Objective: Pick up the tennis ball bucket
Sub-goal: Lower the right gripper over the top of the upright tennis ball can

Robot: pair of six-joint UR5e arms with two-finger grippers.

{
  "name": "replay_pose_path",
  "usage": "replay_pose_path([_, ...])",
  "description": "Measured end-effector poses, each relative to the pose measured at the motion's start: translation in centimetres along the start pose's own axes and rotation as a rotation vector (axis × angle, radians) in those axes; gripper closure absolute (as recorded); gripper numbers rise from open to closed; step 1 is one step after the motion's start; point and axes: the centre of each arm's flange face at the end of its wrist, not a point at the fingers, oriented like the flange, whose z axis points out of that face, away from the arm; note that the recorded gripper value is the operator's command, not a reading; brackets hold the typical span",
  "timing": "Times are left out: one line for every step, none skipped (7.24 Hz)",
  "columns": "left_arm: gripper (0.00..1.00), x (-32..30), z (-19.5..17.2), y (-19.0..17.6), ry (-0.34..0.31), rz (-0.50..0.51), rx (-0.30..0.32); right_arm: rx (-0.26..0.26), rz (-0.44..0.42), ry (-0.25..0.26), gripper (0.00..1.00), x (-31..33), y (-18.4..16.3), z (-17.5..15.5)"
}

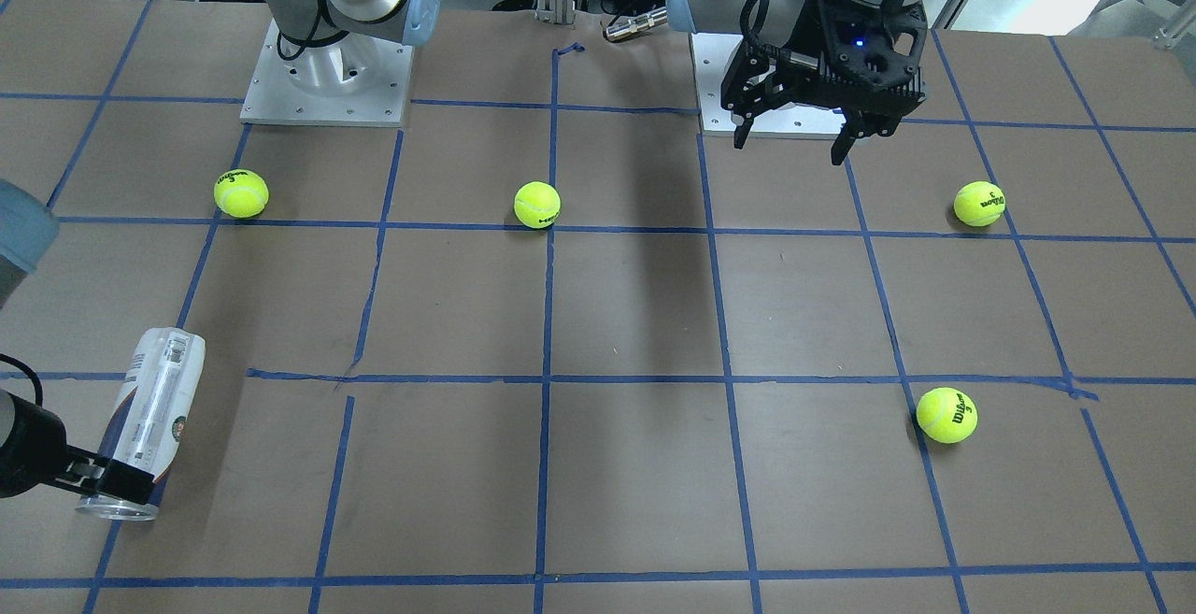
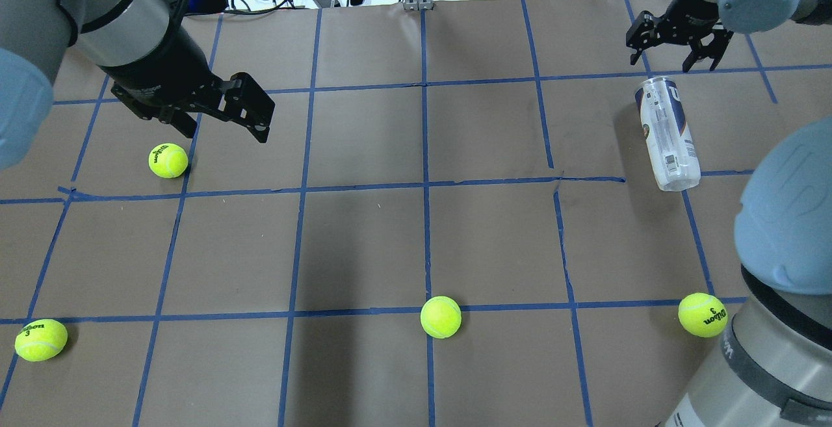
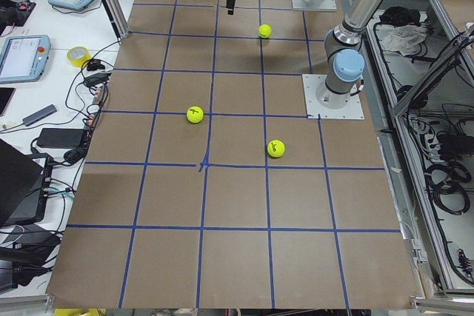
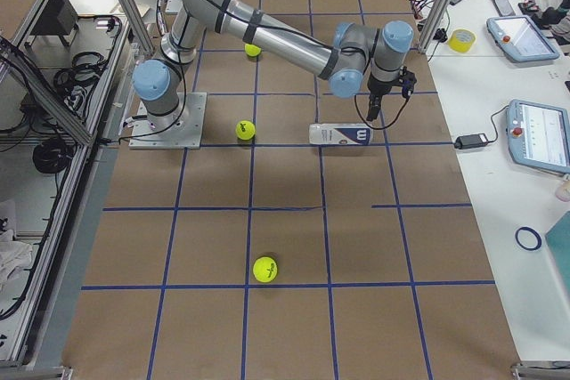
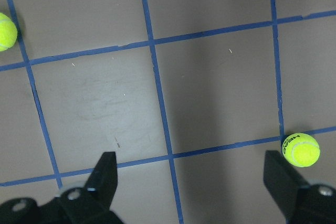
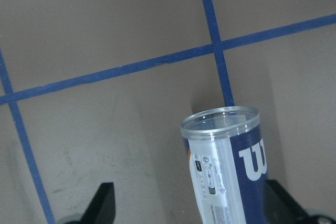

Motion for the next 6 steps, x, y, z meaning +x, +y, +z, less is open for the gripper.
replay_pose_path([0.0, 0.0, 0.0, 0.0, 0.0, -0.001, 0.0, -0.013, -0.014, 0.003, 0.0, 0.8, -0.6, 2.3])
replay_pose_path([0.0, -0.1, 0.0, 0.0, 0.0, -0.001, 0.0, -0.033, -0.021, 0.005, 0.0, 1.9, -0.9, 4.2])
replay_pose_path([0.0, -0.1, -0.1, 0.0, -0.001, -0.002, 0.001, -0.047, -0.024, 0.004, 0.0, 2.7, -1.2, 5.6])
replay_pose_path([0.0, -0.1, -0.1, 0.0, -0.001, -0.003, 0.001, -0.051, -0.029, 0.001, 0.0, 3.1, -1.4, 6.7])
replay_pose_path([0.0, -0.1, -0.1, 0.1, -0.001, -0.003, 0.001, -0.052, -0.032, -0.003, 0.0, 3.2, -1.6, 7.6])
replay_pose_path([0.0, -0.1, -0.1, 0.1, -0.001, -0.003, 0.001, -0.056, -0.034, -0.005, 0.11, 3.2, -1.7, 8.4])
